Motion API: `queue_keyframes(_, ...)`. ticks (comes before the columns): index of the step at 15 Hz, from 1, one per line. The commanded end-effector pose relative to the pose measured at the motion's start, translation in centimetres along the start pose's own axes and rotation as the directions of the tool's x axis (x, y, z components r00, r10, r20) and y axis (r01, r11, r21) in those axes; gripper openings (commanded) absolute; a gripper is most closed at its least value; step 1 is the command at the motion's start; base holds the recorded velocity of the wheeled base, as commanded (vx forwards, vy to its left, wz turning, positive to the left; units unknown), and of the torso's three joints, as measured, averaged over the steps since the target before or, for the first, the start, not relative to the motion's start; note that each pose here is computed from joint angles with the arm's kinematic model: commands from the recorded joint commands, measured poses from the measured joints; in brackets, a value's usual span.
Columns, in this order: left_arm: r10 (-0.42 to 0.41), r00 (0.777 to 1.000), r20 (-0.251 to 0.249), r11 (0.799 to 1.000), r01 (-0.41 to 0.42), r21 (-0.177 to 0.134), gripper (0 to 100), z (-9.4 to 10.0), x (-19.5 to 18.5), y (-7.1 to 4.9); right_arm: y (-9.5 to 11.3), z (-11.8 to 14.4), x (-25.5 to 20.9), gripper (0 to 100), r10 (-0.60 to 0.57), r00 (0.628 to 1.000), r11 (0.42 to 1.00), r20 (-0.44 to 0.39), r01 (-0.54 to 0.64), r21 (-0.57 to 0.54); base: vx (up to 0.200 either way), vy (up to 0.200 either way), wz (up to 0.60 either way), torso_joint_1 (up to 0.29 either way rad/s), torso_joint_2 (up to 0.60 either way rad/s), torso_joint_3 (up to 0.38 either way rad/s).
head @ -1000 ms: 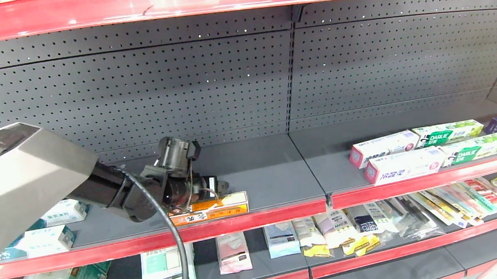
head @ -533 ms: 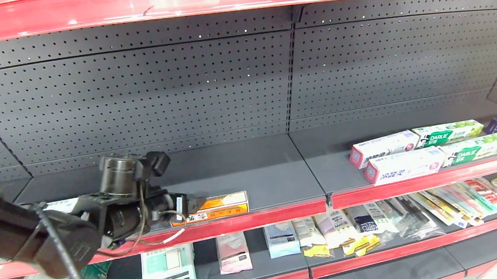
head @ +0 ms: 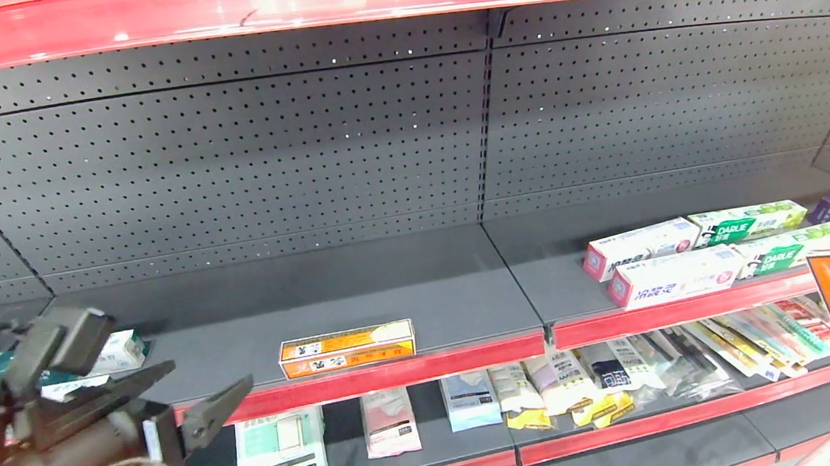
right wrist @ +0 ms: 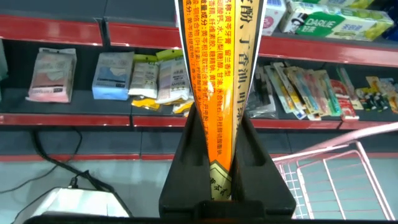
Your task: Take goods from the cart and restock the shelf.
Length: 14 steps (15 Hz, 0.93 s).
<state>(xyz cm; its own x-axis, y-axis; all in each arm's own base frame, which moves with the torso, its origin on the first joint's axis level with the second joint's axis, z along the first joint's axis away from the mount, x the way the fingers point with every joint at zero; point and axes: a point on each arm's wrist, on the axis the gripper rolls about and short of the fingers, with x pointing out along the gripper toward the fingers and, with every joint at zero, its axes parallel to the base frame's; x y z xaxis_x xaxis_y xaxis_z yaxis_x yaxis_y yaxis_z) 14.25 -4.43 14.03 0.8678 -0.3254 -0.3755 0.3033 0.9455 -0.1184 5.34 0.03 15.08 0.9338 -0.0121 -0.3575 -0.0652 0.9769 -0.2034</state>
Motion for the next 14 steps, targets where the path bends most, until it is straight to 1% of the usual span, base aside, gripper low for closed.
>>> queue_keyframes(1, -0.057, 0.965, 0.254, 0.997, 0.041, 0.066, 100, -3.5, -10.9, -0.4, -0.3, 1.8, 1.8, 0, 0.032, 0.998, 0.999, -0.055, -0.033, -0.008, 0.0, 0.0, 0.0, 0.0, 0.0, 0.0)
queue_keyframes(2, -0.07, 0.962, 0.263, 0.995, 0.048, 0.091, 100, -4.2, -13.0, -0.5, -0.4, 2.4, 2.2, 0, 0.038, 0.998, 0.999, -0.059, -0.039, -0.02, 0.0, 0.0, 0.0, 0.0, 0.0, 0.0)
queue_keyframes(3, -0.072, 0.965, 0.251, 0.994, 0.048, 0.101, 100, -5.1, -15.0, -0.5, -0.5, 2.8, 2.5, 0, 0.04, 0.997, 0.998, -0.061, -0.042, -0.038, 0.0, 0.0, 0.0, 0.0, 0.0, 0.0)
queue_keyframes(4, -0.069, 0.968, 0.239, 0.994, 0.045, 0.102, 100, -6.0, -16.6, -0.5, -0.5, 3.1, 2.7, 0, 0.044, 0.997, 0.997, -0.065, -0.047, -0.059, 0.0, 0.0, 0.0, 0.0, 0.0, 0.0)
queue_keyframes(5, -0.066, 0.968, 0.243, 0.994, 0.042, 0.102, 100, -6.9, -17.4, -0.4, -0.4, 3.3, 2.9, 0, 0.061, 0.996, 0.995, -0.065, -0.066, -0.074, 0.0, 0.0, 0.0, 0.0, 0.0, 0.0)
queue_keyframes(6, -0.064, 0.962, 0.267, 0.994, 0.038, 0.104, 100, -7.6, -17.7, -0.4, -0.3, 3.4, 3.0, 0, 0.083, 0.995, 0.993, -0.063, -0.088, -0.079, 0.0, 0.0, 0.6, -0.002, 0.0, -0.002)
queue_keyframes(7, -0.066, 0.958, 0.28, 0.994, 0.038, 0.106, 100, -8.1, -17.7, -0.3, -0.2, 3.5, 3.1, 0, 0.091, 0.994, 0.992, -0.063, -0.096, -0.082, 0.0, 0.0, 0.6, -0.002, 0.01, 0.002)
queue_keyframes(8, -0.065, 0.956, 0.286, 0.993, 0.033, 0.115, 100, -8.4, -17.7, -0.3, -0.2, 3.5, 3.3, 0, 0.097, 0.993, 0.991, -0.075, -0.103, -0.084, 0.0, 0.0, 0.6, -0.012, 0.0, 0.002)
queue_keyframes(10, -0.059, 0.958, 0.282, 0.992, 0.024, 0.124, 100, -8.9, -17.5, -0.2, -0.2, 4.0, 3.8, 0, 0.101, 0.992, 0.99, -0.082, -0.108, -0.085, 0.0, 0.0, 0.6, 0.0, 0.0, 0.005)
queue_keyframes(12, -0.054, 0.958, 0.28, 0.989, 0.013, 0.145, 100, -9.4, -17.3, -0.1, -0.3, 4.6, 4.4, 0, 0.103, 0.991, 0.99, -0.087, -0.111, -0.085, 0.0, 0.0, 0.6, 0.005, 0.0, 0.0)
queue_keyframes(13, -0.053, 0.959, 0.277, 0.989, 0.011, 0.15, 100, -9.9, -17.0, -0.1, -0.3, 5.0, 4.6, 0, 0.11, 0.99, 0.989, -0.086, -0.118, -0.088, 0.0, 0.0, 0.6, 0.002, 0.0, 0.002)
queue_keyframes(14, -0.054, 0.957, 0.284, 0.988, 0.011, 0.152, 100, -10.2, -17.0, 0.0, -0.1, 5.2, 4.8, 0, 0.121, 0.989, 0.987, -0.086, -0.129, -0.093, 0.0, 0.0, 0.6, 0.012, 0.01, -0.002)
